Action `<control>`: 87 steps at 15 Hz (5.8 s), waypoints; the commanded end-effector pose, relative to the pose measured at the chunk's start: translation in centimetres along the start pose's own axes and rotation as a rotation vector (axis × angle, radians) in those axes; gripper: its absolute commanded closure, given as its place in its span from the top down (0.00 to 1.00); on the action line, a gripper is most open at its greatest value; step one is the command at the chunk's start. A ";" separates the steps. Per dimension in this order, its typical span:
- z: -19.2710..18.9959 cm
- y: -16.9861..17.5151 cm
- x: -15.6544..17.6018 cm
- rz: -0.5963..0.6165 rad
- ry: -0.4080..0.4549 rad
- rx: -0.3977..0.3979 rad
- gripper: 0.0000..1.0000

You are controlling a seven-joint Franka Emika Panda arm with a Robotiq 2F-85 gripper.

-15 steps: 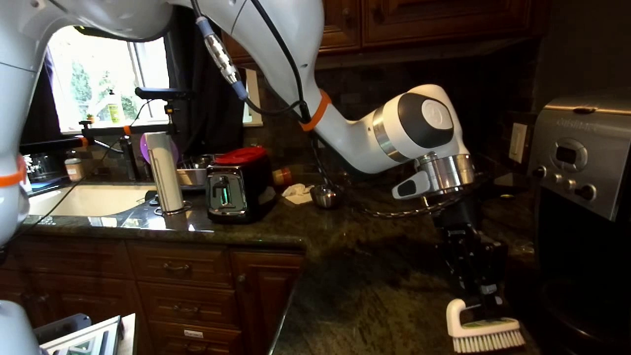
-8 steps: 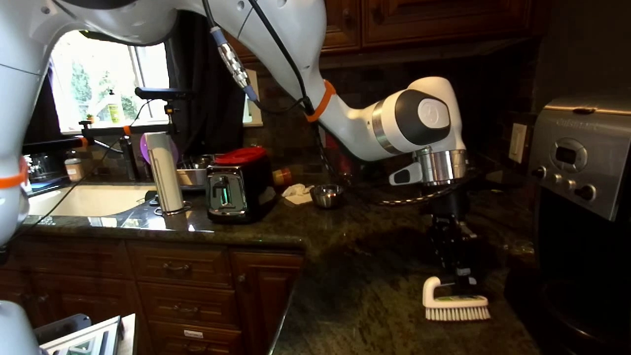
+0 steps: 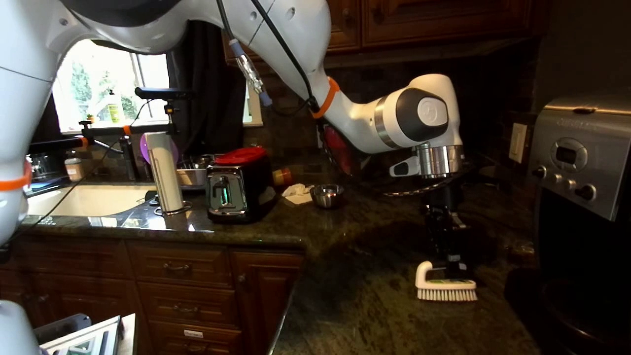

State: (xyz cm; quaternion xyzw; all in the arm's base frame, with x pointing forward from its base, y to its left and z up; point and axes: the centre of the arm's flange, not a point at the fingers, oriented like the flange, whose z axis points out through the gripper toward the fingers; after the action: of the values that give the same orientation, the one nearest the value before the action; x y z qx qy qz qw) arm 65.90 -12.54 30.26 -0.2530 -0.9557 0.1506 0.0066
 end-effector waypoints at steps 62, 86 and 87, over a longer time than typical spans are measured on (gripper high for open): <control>-9.9 6.2 -7.9 1.489 -0.123 -0.239 0.06; -7.9 10.1 -1.9 0.896 -0.042 -0.384 0.06; -7.8 10.0 -1.9 0.850 -0.047 -0.398 0.06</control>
State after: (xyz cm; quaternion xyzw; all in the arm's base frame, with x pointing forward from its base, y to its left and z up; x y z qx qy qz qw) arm 80.45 -2.32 35.71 -0.6585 -0.7403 -0.0243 -0.1330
